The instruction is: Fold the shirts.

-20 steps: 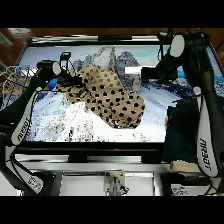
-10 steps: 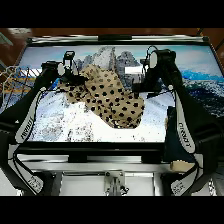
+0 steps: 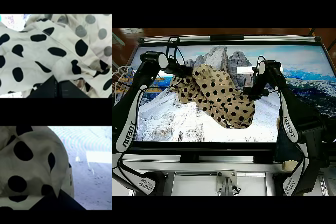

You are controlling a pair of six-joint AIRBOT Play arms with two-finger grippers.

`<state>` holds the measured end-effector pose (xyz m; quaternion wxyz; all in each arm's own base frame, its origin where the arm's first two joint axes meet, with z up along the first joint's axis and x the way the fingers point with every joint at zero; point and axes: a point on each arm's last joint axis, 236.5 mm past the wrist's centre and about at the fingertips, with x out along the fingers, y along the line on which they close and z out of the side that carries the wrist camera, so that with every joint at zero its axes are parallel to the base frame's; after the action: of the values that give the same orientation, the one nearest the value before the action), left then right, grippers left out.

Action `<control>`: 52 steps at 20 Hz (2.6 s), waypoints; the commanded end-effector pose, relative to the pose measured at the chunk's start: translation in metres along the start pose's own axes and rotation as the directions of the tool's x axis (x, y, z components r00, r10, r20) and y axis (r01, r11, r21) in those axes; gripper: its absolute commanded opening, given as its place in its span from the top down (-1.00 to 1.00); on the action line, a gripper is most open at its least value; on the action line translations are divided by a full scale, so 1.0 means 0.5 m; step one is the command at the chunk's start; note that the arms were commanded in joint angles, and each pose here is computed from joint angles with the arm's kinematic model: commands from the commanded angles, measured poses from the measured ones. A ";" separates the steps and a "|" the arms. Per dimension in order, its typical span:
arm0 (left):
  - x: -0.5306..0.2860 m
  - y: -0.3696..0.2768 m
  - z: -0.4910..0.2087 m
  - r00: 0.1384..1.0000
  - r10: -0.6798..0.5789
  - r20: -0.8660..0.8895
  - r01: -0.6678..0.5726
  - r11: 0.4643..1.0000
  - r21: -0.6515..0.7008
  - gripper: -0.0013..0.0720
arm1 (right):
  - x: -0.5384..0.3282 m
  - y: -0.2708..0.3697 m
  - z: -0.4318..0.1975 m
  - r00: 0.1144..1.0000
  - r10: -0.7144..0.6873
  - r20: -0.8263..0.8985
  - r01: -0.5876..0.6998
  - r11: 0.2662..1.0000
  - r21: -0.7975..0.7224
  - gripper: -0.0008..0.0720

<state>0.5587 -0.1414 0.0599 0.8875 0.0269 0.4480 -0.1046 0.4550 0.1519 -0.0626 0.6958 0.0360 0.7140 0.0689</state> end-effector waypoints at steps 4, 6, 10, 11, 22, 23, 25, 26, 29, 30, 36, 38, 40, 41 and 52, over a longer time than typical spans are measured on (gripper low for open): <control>-0.223 -0.023 0.181 0.955 -0.026 0.294 0.024 1.000 0.010 0.85 | -0.227 0.045 0.093 0.943 0.104 0.317 -0.052 0.985 -0.167 0.80; -0.398 -0.032 0.293 0.857 -0.039 0.514 0.034 0.999 0.019 0.85 | -0.476 0.053 0.165 0.741 0.152 0.655 -0.041 0.983 -0.181 0.80; -0.805 -0.046 0.398 0.455 -0.070 0.888 0.070 0.997 0.043 0.85 | -1.031 0.073 0.088 -0.011 0.232 0.973 0.047 0.972 -0.231 0.81; -0.900 -0.045 0.395 0.352 -0.070 0.933 0.070 0.996 0.048 0.85 | -1.110 0.076 0.037 -0.118 0.240 0.964 0.064 0.970 -0.234 0.81; -0.829 0.043 0.276 0.611 0.014 0.792 0.035 0.998 -0.045 0.85 | -1.114 0.056 -0.183 0.060 0.230 0.971 0.097 0.967 -0.235 0.80; -0.841 0.024 0.292 0.574 -0.021 0.819 0.084 0.996 -0.033 0.85 | -1.121 0.068 -0.187 0.046 0.255 0.966 0.082 0.963 -0.258 0.80; -0.872 -0.005 0.326 0.478 -0.070 0.875 0.161 0.987 -0.009 0.85 | -1.137 0.096 -0.195 0.012 0.314 0.949 0.066 0.947 -0.314 0.80; -0.879 -0.013 0.338 0.448 -0.078 0.890 0.174 0.985 -0.001 0.85 | -1.143 0.112 -0.200 0.000 0.347 0.938 0.064 0.936 -0.347 0.80; -0.841 -0.034 0.358 0.445 -0.100 0.890 0.192 0.981 0.014 0.85 | -1.161 0.162 -0.242 -0.026 0.457 0.889 0.064 0.888 -0.455 0.81; -0.812 -0.041 0.362 0.464 -0.107 0.879 0.197 0.980 0.015 0.85 | -1.164 0.180 -0.263 -0.026 0.496 0.868 0.038 0.868 -0.495 0.80; -0.687 -0.090 0.403 0.470 -0.162 0.868 0.295 0.955 0.019 0.85 | -0.986 0.293 -0.401 0.346 0.698 0.626 -0.150 0.700 -0.698 0.80; -0.709 -0.099 0.426 0.387 -0.175 0.905 0.393 0.919 0.010 0.85 | -0.930 0.338 -0.419 0.412 0.736 0.537 -0.206 0.650 -0.732 0.80; -0.700 -0.105 0.428 0.385 -0.185 0.904 0.427 0.904 0.003 0.85 | -0.874 0.378 -0.406 0.463 0.736 0.494 -0.215 0.634 -0.743 0.80; -0.676 -0.110 0.421 0.421 -0.196 0.886 0.417 0.909 0.003 0.85 | -0.840 0.395 -0.393 0.495 0.726 0.478 -0.213 0.635 -0.743 0.80; -0.308 0.095 0.132 0.972 -0.060 0.226 0.079 0.994 -0.079 0.85 | -0.390 0.514 -0.337 0.878 0.477 0.052 -0.279 0.596 -0.753 0.80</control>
<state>0.5427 -0.1067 0.2815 0.9600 -0.0284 0.2361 -0.1477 0.2956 0.3438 0.2296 0.7592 -0.0305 0.4535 0.4659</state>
